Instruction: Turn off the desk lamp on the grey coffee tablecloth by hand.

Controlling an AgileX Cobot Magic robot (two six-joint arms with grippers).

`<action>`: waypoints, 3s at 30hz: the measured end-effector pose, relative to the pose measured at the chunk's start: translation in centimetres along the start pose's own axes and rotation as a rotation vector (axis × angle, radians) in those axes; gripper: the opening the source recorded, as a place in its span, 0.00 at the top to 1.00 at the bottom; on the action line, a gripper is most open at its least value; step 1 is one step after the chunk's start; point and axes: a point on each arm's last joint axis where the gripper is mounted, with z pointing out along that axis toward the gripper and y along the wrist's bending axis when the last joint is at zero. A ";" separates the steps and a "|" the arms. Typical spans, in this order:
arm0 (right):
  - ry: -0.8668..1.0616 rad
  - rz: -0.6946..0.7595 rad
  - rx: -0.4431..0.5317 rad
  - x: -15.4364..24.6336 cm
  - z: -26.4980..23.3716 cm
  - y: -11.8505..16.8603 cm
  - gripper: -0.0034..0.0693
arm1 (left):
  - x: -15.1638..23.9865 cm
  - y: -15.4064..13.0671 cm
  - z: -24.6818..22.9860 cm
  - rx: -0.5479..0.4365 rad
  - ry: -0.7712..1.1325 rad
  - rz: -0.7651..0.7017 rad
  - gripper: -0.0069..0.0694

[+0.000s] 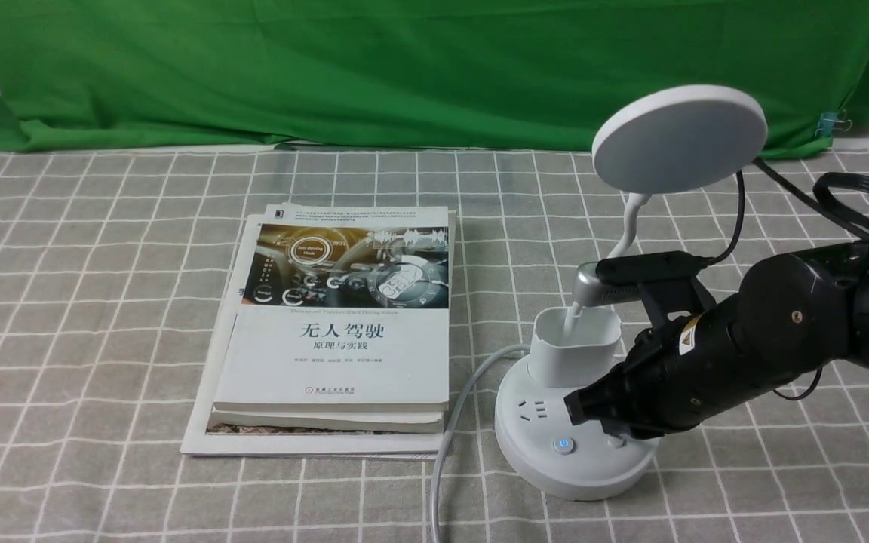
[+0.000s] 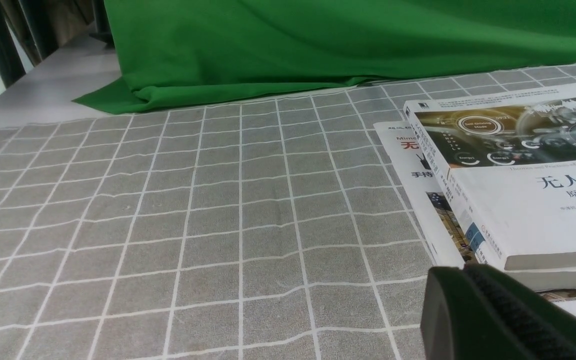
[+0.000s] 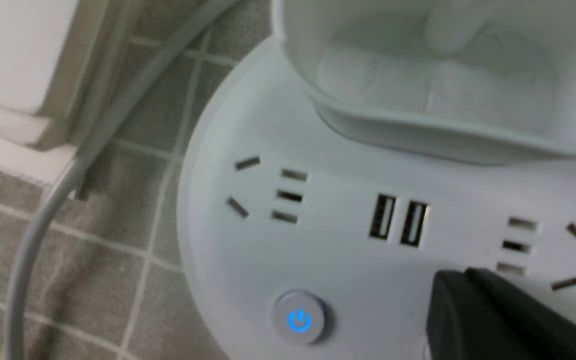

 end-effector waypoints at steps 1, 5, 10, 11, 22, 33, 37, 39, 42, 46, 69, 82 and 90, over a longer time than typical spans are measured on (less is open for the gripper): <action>-0.014 -0.002 -0.003 -0.1 -0.5 0.1 0.92 | 0.0 0.0 0.0 0.000 0.000 0.000 0.91; -0.057 -0.007 -0.009 -0.4 -1.7 0.2 0.92 | 0.0 0.0 0.0 0.000 0.000 0.000 0.91; -0.038 -0.008 -0.008 -0.2 -1.7 0.2 0.92 | 0.0 0.0 0.0 0.000 0.000 0.000 0.91; -0.018 -0.012 -0.006 0.0 -1.8 0.2 0.92 | 0.0 0.0 0.0 0.000 0.000 0.000 0.91; 0.086 -0.008 0.081 4.0 -6.6 -6.2 0.92 | 0.0 0.0 0.0 0.000 0.000 0.000 0.91; -0.573 -0.094 0.156 10.9 -13.7 -6.3 0.92 | 0.0 0.0 0.0 0.000 0.000 0.000 0.91; -0.666 -0.103 0.225 13.2 -13.2 -6.6 0.92 | 0.0 0.0 0.0 0.000 0.000 0.000 0.91; -0.678 -0.092 0.229 13.4 -13.2 -6.6 0.92 | 0.0 0.0 0.0 0.000 0.000 0.000 0.91; -0.705 -0.029 0.222 13.4 -13.2 -6.8 0.92 | 0.0 0.0 0.0 0.000 0.000 0.000 0.91; -0.742 0.026 0.221 13.3 -13.4 -6.9 0.90 | 0.0 0.0 0.0 0.000 0.000 0.000 0.91; -1.089 0.086 0.329 18.9 -13.7 -7.2 0.83 | 0.0 0.0 0.0 0.001 0.000 0.000 0.91; -1.104 -0.100 0.389 22.6 -12.8 -6.3 0.83 | 0.0 0.0 0.0 0.001 -0.002 0.000 0.91; -1.006 -0.088 0.409 23.0 -12.1 -6.5 0.83 | 0.0 0.0 0.0 0.002 0.000 0.000 0.91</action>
